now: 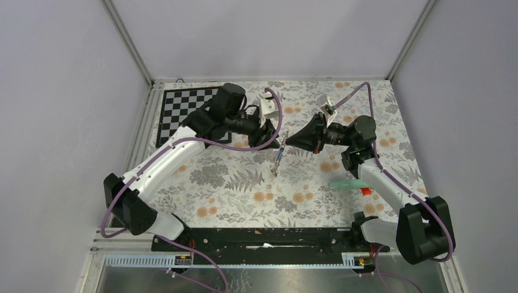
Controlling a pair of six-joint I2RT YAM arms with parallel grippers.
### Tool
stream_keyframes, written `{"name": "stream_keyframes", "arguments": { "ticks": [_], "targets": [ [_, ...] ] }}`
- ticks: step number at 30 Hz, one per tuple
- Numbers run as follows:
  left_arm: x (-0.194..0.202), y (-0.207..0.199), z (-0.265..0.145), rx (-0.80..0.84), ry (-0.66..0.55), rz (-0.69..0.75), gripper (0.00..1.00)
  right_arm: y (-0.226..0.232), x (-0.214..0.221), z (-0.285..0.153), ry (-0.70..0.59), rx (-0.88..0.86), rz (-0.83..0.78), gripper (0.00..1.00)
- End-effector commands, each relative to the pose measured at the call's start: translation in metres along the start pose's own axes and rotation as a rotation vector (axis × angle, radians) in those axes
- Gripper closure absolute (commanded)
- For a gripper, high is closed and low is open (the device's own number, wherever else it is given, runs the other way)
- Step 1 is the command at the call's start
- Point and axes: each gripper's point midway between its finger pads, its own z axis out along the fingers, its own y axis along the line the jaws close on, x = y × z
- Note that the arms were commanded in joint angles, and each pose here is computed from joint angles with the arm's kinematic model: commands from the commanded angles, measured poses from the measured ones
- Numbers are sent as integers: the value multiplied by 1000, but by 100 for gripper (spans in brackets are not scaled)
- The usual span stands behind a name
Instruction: Put the keys on the keyring
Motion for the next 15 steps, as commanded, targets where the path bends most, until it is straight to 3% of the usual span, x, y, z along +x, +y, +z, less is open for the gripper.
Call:
{"name": "stream_keyframes", "arguments": {
  "ticks": [1,15],
  "targets": [
    [-13,0,-15,-36,-43,117,54,10,-18,-2,-17,-19,-115,100],
    [7,0,-5,7,-48,250,46,10,-14,-4,-5,-23,-109,100]
  ]
}}
